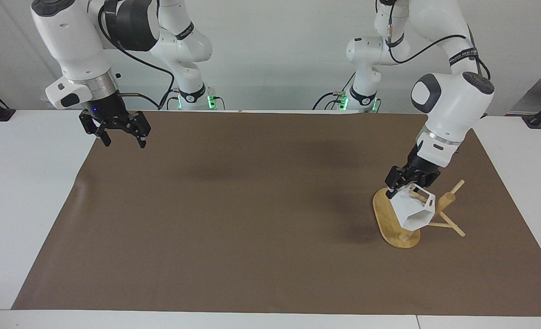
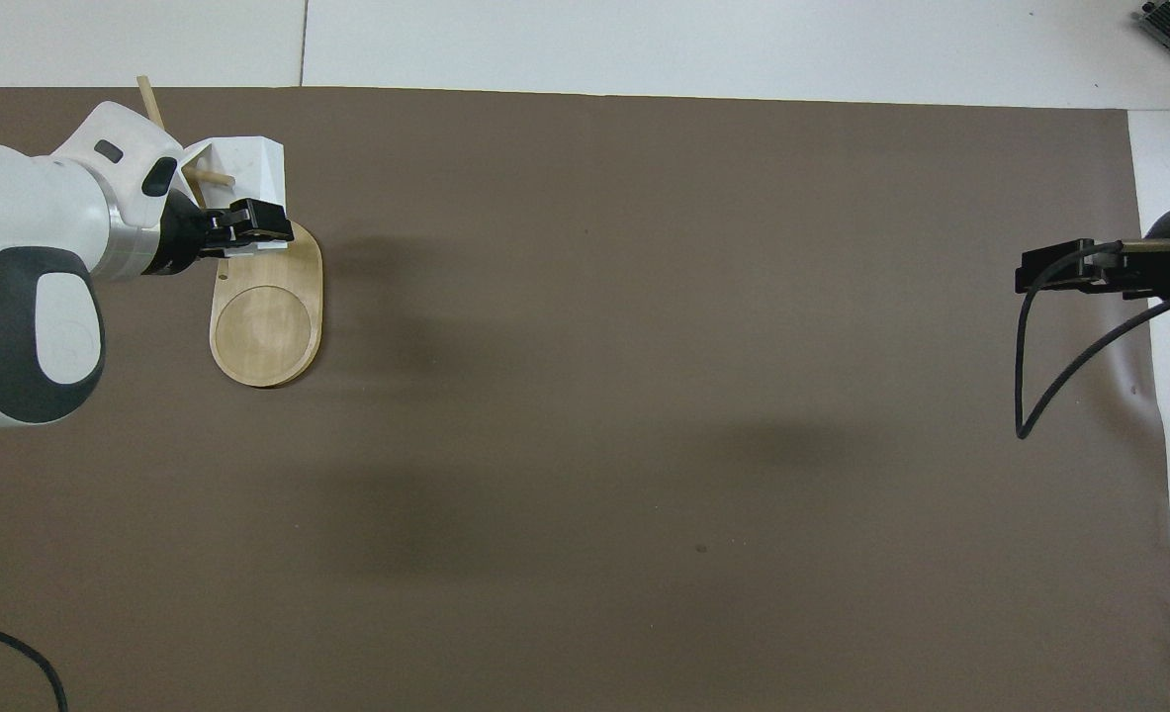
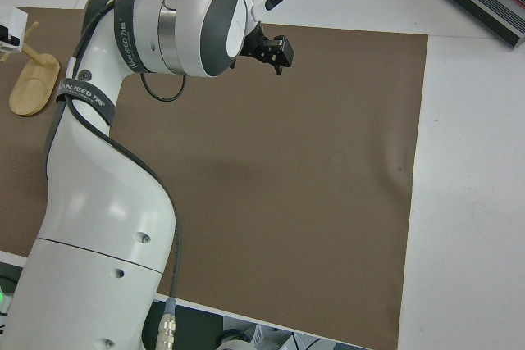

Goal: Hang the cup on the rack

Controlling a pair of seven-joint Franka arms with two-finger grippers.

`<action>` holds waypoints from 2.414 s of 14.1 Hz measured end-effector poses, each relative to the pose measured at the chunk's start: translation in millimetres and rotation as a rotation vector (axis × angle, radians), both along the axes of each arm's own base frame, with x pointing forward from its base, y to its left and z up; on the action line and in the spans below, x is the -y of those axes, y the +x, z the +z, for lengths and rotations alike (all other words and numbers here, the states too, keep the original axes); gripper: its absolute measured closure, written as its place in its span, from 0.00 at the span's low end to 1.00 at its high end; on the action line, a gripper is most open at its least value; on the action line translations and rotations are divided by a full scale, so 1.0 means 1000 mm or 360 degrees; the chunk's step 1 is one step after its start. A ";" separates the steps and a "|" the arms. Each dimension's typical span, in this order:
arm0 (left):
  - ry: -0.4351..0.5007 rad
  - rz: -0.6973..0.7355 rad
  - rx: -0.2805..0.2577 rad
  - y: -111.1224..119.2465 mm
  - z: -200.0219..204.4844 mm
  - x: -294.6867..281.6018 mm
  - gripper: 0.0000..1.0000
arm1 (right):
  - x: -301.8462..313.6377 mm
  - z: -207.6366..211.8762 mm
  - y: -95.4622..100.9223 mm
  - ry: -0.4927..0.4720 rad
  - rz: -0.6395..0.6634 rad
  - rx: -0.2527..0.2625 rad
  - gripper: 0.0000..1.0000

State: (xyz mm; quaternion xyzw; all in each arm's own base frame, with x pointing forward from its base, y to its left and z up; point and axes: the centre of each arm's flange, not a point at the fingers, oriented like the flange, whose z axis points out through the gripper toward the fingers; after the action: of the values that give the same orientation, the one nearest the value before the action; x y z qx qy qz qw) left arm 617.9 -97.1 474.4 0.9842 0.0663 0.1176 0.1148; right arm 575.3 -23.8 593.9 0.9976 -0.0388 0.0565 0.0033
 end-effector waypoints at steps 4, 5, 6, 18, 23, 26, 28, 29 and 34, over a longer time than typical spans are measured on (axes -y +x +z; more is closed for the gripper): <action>0.0110 -0.0036 0.0045 0.002 0.012 -0.007 0.07 | 0.012 0.000 -0.001 0.0000 -0.0031 0.0001 0.00; 0.0118 -0.0032 0.0052 0.001 0.018 -0.011 0.00 | 0.011 0.000 -0.001 0.0000 -0.0030 0.0001 0.00; 0.0123 -0.0026 0.0043 -0.001 0.025 -0.015 0.00 | 0.011 0.000 0.000 0.0000 -0.0030 0.0002 0.00; 0.0399 -0.0642 -0.0098 -0.062 0.122 -0.113 0.00 | 0.010 0.000 0.000 0.0000 -0.0026 0.0000 0.00; 0.0376 -0.0465 -0.0129 -0.063 0.160 -0.103 0.00 | 0.010 0.000 0.000 0.0000 -0.0026 0.0000 0.00; 0.0359 -0.0399 -0.0157 -0.061 0.155 -0.102 0.00 | 0.010 0.000 0.000 0.0000 -0.0026 0.0000 0.00; 0.0346 -0.0387 -0.0159 -0.061 0.154 -0.101 0.00 | 0.010 0.000 0.000 0.0000 -0.0026 0.0000 0.00; 0.0334 -0.0385 -0.0164 -0.061 0.154 -0.100 0.00 | 0.010 0.000 0.000 0.0000 -0.0026 0.0000 0.00; 0.0299 -0.0417 -0.0238 -0.068 0.159 -0.091 0.00 | 0.010 0.000 0.000 0.0000 -0.0026 0.0000 0.00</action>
State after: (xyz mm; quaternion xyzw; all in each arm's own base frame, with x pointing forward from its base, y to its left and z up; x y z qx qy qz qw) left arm 550.1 -5.9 633.6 0.9968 -0.0653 0.0339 0.0315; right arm 574.8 -33.7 593.6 0.9973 -0.0468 0.0566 0.0038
